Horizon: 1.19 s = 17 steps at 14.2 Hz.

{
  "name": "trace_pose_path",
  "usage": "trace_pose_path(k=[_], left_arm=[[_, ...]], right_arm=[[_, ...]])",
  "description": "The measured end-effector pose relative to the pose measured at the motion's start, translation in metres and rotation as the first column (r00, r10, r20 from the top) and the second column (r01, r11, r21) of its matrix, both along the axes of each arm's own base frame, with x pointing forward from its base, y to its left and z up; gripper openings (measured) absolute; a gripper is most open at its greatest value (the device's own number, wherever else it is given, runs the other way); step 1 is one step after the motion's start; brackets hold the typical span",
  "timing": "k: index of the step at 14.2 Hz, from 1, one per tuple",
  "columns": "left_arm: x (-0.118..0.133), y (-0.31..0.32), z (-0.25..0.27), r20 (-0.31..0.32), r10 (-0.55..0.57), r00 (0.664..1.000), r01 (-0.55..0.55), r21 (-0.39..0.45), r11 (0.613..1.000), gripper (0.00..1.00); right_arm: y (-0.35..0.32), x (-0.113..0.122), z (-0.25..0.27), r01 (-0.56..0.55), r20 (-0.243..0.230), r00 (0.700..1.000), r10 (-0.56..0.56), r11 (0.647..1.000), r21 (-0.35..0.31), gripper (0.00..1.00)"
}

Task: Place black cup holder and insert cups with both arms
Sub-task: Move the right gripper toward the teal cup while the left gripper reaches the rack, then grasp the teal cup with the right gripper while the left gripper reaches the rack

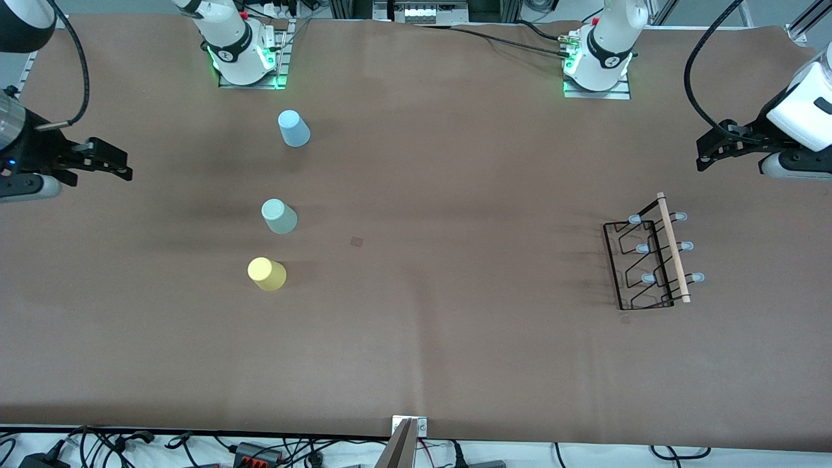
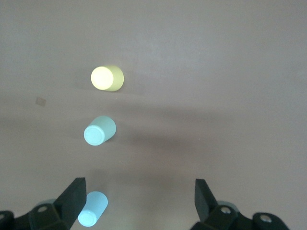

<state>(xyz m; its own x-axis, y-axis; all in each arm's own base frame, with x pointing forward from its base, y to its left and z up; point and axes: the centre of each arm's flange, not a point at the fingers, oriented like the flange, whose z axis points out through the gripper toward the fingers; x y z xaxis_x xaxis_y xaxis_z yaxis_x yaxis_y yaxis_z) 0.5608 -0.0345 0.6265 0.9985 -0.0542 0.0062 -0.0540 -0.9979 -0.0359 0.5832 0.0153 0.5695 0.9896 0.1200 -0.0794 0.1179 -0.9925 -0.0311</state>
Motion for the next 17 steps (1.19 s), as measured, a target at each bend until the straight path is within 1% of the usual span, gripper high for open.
trace_pose_path(k=[2, 3, 4, 6, 8, 10, 12, 13, 15, 16, 17], left_arm=[[-0.001, 0.0, -0.001, -0.013, 0.0, 1.0, 0.0, 0.001, 1.0, 1.0], [-0.003, 0.0, -0.003, -0.029, 0.0, 1.0, 0.0, 0.002, 1.0, 1.0], [-0.005, 0.0, -0.005, -0.055, 0.0, 0.999, 0.0, 0.004, 1.0, 1.0], [-0.009, -0.001, -0.01, -0.098, -0.001, 0.995, 0.001, 0.006, 1.0, 1.0], [-0.011, -0.002, -0.014, -0.125, -0.002, 0.992, 0.003, 0.008, 1.0, 1.0], [-0.014, 0.001, -0.02, -0.166, 0.003, 0.986, -0.002, 0.01, 1.0, 1.0], [-0.009, 0.008, -0.034, -0.206, 0.016, 0.978, -0.014, 0.011, 1.0, 1.0], [-0.004, 0.01, -0.046, -0.23, 0.019, 0.973, -0.017, 0.01, 1.0, 1.0], [0.005, 0.014, -0.081, -0.315, 0.024, 0.949, -0.021, 0.01, 1.0, 1.0], [0.012, 0.016, -0.1, -0.351, 0.027, 0.936, -0.025, 0.01, 1.0, 1.0], [0.021, 0.023, -0.121, -0.367, 0.035, 0.93, -0.034, 0.008, 0.999, 1.0]], right_arm=[[0.015, 0.005, -0.031, -0.026, -0.07, 0.997, 0.026, 1.0, 0.0, 1.0], [0.022, 0.009, -0.05, -0.035, -0.094, 0.995, 0.035, 0.999, 0.0, 1.0], [0.028, 0.015, -0.072, -0.038, -0.092, 0.995, 0.038, 0.999, 0.0, 1.0], [0.04, 0.016, -0.116, -0.016, -0.045, 0.999, 0.016, 1.0, -0.004, 1.0], [0.055, 0.006, -0.155, 0.0, -0.006, 1.0, 0.0, 1.0, -0.006, 1.0], [0.065, -0.004, -0.181, 0.008, 0.037, 0.999, -0.007, 1.0, -0.004, 1.0], [0.068, -0.014, -0.207, 0.03, 0.075, 0.997, -0.03, 1.0, 0.0, 1.0], [0.072, -0.021, -0.221, 0.024, 0.083, 0.996, -0.024, 1.0, 0.001, 1.0], [0.086, -0.035, -0.241, 0.015, 0.079, 0.997, -0.015, 1.0, 0.0, 1.0], [0.092, -0.039, -0.246, 0.028, 0.071, 0.997, -0.028, 1.0, -0.002, 1.0], [0.1, -0.042, -0.25, 0.055, 0.068, 0.996, -0.055, 0.998, -0.003, 1.0]])
